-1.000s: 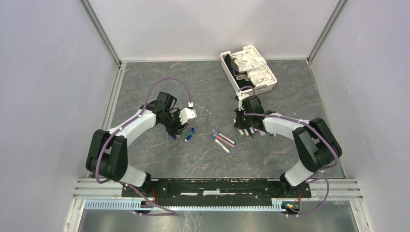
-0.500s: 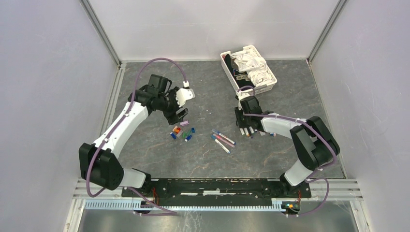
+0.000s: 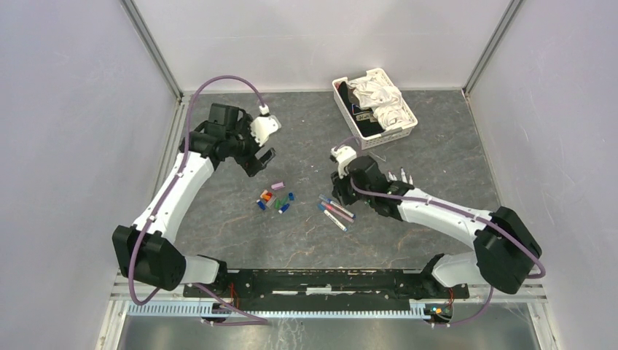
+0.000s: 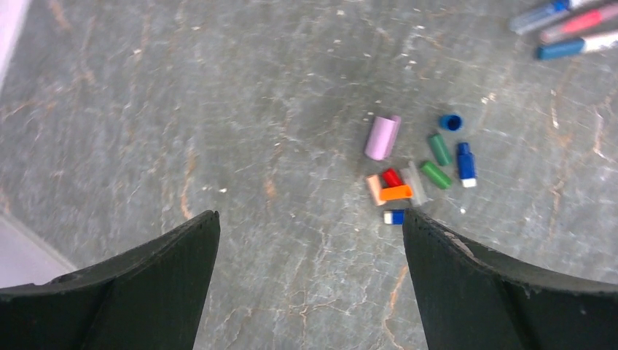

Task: Open the pen caps

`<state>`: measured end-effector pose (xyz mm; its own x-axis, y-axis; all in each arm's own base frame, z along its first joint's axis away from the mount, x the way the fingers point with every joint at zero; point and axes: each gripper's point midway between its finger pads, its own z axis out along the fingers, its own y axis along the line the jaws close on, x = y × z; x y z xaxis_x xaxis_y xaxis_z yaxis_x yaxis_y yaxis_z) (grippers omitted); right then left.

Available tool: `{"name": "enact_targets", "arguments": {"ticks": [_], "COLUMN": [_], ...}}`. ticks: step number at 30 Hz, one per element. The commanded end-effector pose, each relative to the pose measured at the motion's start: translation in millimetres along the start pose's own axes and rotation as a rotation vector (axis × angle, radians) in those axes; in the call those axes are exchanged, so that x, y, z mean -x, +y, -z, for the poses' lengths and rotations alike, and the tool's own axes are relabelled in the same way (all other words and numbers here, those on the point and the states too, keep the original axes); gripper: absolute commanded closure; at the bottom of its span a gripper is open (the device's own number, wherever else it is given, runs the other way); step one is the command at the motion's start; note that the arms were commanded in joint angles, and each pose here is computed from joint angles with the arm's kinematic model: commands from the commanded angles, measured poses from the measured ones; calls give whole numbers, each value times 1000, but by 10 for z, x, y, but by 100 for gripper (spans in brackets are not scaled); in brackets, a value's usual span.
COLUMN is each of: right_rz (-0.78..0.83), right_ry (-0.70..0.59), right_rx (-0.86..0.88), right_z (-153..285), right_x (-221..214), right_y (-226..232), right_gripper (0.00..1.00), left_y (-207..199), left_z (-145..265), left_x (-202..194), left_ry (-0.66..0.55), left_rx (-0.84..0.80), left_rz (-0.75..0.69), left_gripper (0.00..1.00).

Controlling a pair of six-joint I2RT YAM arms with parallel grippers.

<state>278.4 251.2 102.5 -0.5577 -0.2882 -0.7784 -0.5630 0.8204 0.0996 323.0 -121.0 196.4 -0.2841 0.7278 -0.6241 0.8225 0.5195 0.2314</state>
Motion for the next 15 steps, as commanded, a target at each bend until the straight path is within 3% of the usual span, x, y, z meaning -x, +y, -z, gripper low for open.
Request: {"name": "enact_targets", "arguments": {"ticks": [1, 15], "right_rz": [61, 154], "right_ry": [106, 279], "right_rx": [89, 125], "right_z": [70, -15], "right_x": [-404, -1024], "right_y": [336, 487], "right_gripper": [66, 66], "left_y": [394, 386], "left_z": [237, 360], "left_x": [183, 197], "left_ry": [-89, -99], "left_rx": [190, 170], "left_rz": [93, 115], "left_gripper": [0, 0]}}
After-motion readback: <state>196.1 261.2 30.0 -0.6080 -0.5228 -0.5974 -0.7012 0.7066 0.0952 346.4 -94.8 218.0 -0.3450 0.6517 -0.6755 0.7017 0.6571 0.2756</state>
